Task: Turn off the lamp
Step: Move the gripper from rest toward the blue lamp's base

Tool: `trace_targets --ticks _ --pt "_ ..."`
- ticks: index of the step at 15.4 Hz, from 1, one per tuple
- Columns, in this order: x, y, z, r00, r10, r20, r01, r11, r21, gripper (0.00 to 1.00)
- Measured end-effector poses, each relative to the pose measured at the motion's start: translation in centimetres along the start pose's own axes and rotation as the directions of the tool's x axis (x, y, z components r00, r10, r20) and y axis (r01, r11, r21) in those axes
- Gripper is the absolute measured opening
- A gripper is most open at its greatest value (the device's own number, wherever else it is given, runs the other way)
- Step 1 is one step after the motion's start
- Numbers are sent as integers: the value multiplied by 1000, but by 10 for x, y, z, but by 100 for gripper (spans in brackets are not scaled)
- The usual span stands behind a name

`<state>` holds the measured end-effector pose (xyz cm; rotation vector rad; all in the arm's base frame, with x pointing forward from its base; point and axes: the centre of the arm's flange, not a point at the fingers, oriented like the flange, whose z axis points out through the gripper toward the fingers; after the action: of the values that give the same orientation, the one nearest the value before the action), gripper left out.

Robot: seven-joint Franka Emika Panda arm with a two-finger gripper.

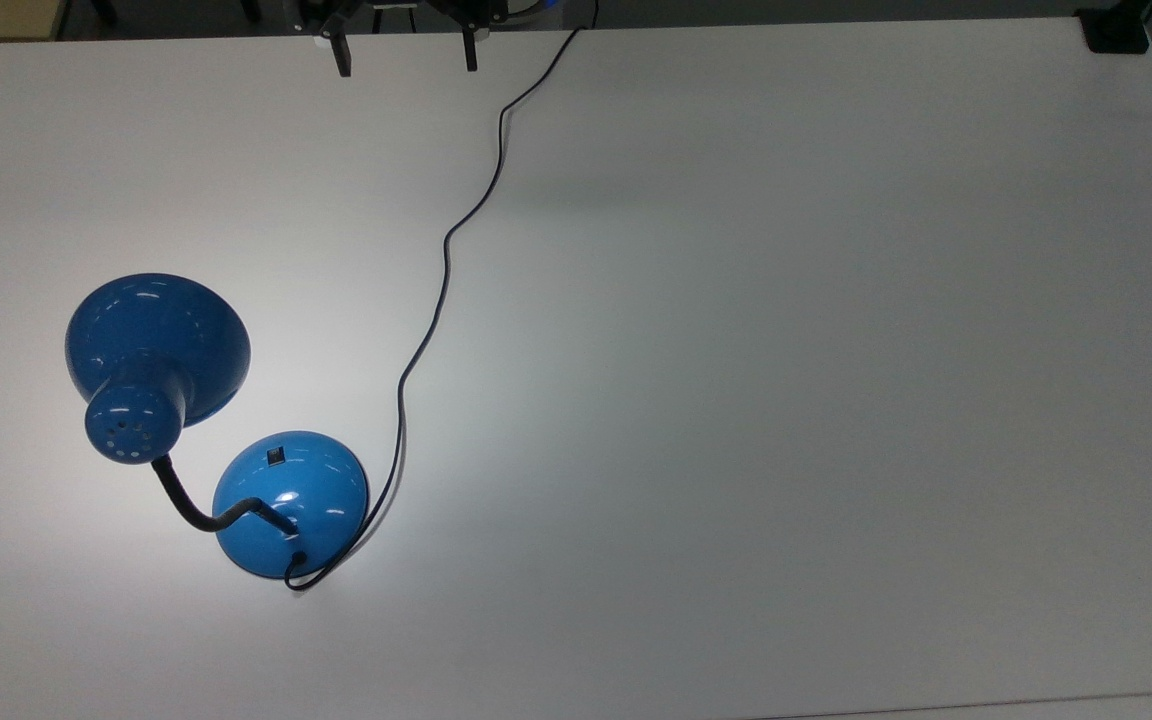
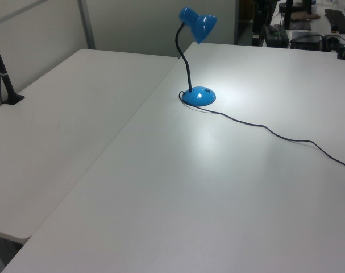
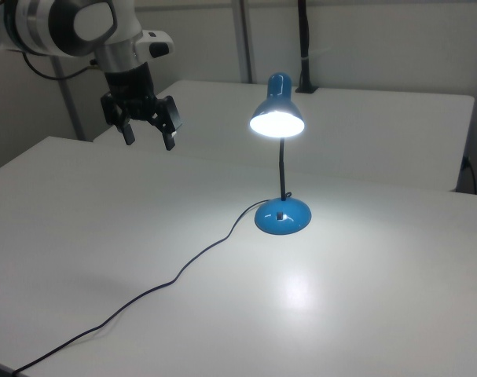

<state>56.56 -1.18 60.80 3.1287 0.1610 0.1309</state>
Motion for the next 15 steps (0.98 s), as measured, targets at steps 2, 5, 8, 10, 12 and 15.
trace_targets --ticks 2,5,8,10,12,15 --pt "0 -3 0 1000 3 0 -3 1000 0 100" --pt "0 -3 0 1000 3 0 -3 1000 0 100" --pt "0 -3 0 1000 3 0 -3 1000 0 100" --pt "0 -3 0 1000 3 0 -3 1000 0 100" --pt "0 -3 0 1000 3 0 -3 1000 0 100" --pt "0 -3 1 1000 3 2 -3 1000 1 100"
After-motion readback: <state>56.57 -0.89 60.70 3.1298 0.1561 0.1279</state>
